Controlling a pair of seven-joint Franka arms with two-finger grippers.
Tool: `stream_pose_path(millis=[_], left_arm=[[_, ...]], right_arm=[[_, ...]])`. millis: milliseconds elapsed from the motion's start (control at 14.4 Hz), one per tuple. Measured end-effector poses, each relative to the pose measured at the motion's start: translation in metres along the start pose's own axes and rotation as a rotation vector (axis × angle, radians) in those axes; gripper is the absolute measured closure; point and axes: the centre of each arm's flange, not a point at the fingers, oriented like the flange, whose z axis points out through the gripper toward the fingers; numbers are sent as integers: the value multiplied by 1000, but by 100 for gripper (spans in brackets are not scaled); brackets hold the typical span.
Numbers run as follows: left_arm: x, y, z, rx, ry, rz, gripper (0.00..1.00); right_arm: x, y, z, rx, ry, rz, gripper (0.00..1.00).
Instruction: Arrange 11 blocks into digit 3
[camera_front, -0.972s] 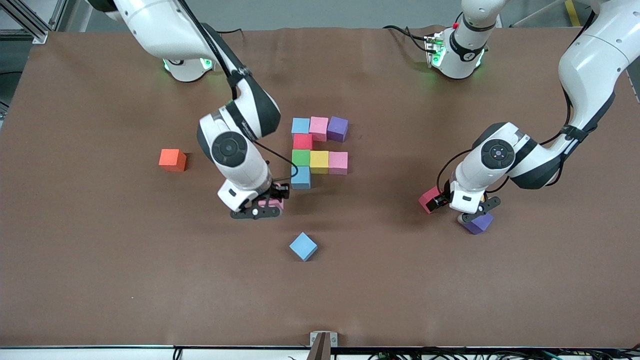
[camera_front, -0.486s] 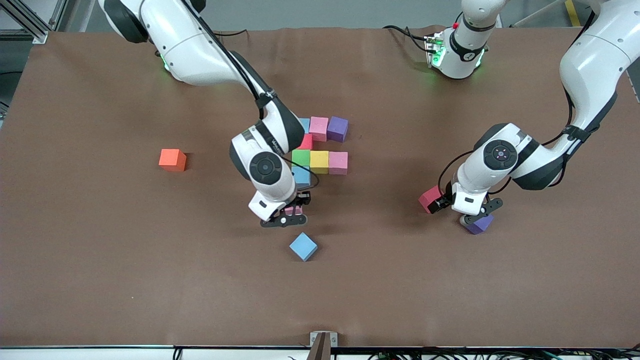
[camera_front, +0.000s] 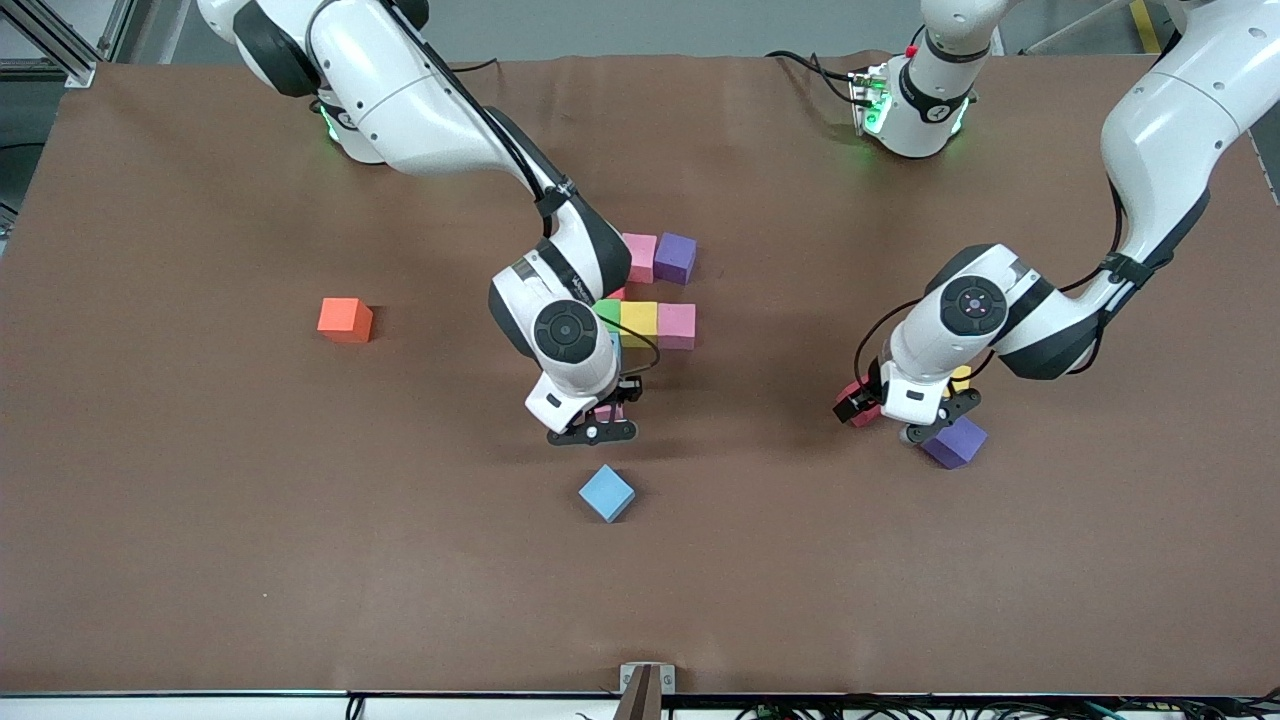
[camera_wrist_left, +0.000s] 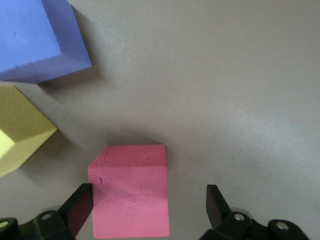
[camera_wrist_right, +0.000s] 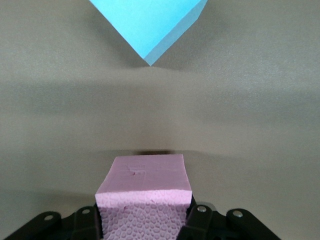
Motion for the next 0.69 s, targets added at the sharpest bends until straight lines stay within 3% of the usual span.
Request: stream_pose_path(millis=[694], left_arm=[[-2,-9,19,33,-17,-2,0]], right_arm=[[-3,3,11,-16,-21,47,46]])
